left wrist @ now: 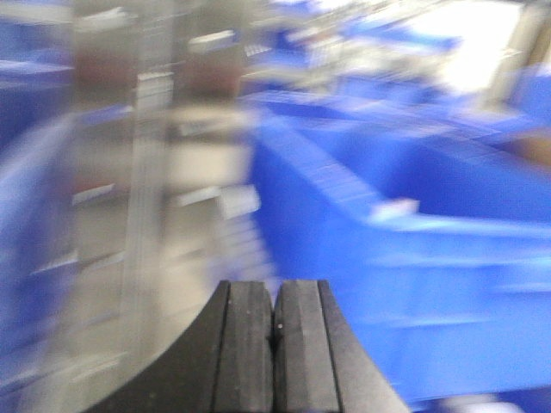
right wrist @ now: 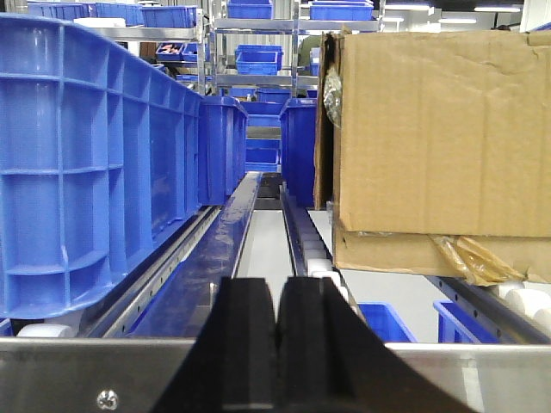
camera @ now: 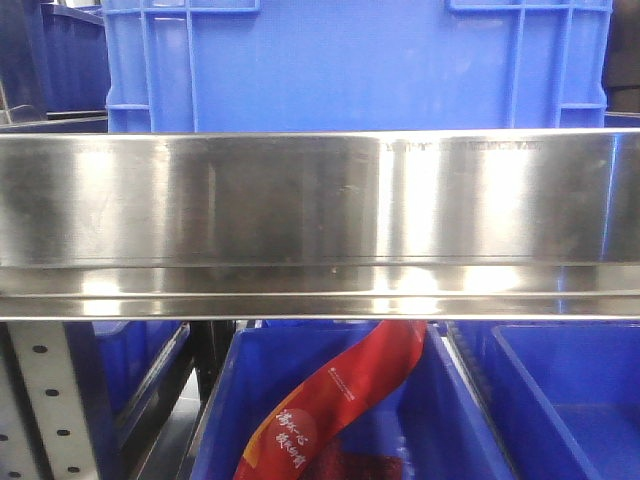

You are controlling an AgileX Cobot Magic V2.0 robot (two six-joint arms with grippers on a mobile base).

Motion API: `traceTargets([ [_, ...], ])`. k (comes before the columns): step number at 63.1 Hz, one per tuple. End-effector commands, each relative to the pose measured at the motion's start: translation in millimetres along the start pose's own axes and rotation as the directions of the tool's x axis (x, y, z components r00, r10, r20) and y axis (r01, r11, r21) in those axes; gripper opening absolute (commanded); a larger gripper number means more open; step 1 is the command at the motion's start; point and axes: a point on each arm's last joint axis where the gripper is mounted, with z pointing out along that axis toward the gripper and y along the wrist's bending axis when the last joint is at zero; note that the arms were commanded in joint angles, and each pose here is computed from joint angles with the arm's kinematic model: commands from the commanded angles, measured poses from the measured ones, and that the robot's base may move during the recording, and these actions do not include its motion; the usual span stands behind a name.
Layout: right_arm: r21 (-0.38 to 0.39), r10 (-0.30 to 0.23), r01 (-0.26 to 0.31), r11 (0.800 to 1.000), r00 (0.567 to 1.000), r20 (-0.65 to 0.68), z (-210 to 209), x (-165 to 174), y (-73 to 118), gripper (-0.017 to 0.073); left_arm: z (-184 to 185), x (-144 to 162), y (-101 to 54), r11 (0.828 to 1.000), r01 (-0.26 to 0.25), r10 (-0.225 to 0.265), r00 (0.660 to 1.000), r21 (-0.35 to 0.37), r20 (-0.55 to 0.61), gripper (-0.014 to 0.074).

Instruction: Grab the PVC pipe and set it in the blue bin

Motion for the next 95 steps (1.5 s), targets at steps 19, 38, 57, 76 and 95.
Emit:
traceTargets([
  [19, 0.003, 0.003, -0.003, 1.000, 1.000, 0.008, -0.2, 0.0, -0.2, -0.0162, 6.1, 21.4, -32.4, 0.912, -0.260, 0.203, 0.958, 0.317, 0.202, -0.0111],
  [38, 0.003, 0.003, -0.003, 1.000, 1.000, 0.008, -0.2, 0.0, -0.2, -0.0162, 13.2, 78.4, -6.7, 0.946, -0.295, 0.291, 0.955, 0.134, 0.053, -0.0111],
  [57, 0.003, 0.003, -0.003, 1.000, 1.000, 0.008, -0.2, 0.0, -0.2, -0.0162, -6.7, 116.6, 20.7, 0.954, -0.265, 0.275, 0.959, -0.136, 0.062, -0.0111],
  [76, 0.003, 0.003, -0.003, 1.000, 1.000, 0.008, -0.2, 0.0, -0.2, -0.0162, -18.7, 157.1, 38.1, 0.934, -0.127, 0.162, 0.984, -0.334, 0.079, -0.0111],
  [95, 0.003, 0.003, -0.003, 1.000, 1.000, 0.008, -0.2, 0.0, -0.2, -0.0162, -19.8, 165.4, 37.6, 0.934, -0.165, 0.196, 0.978, -0.317, 0.067, -0.0111],
])
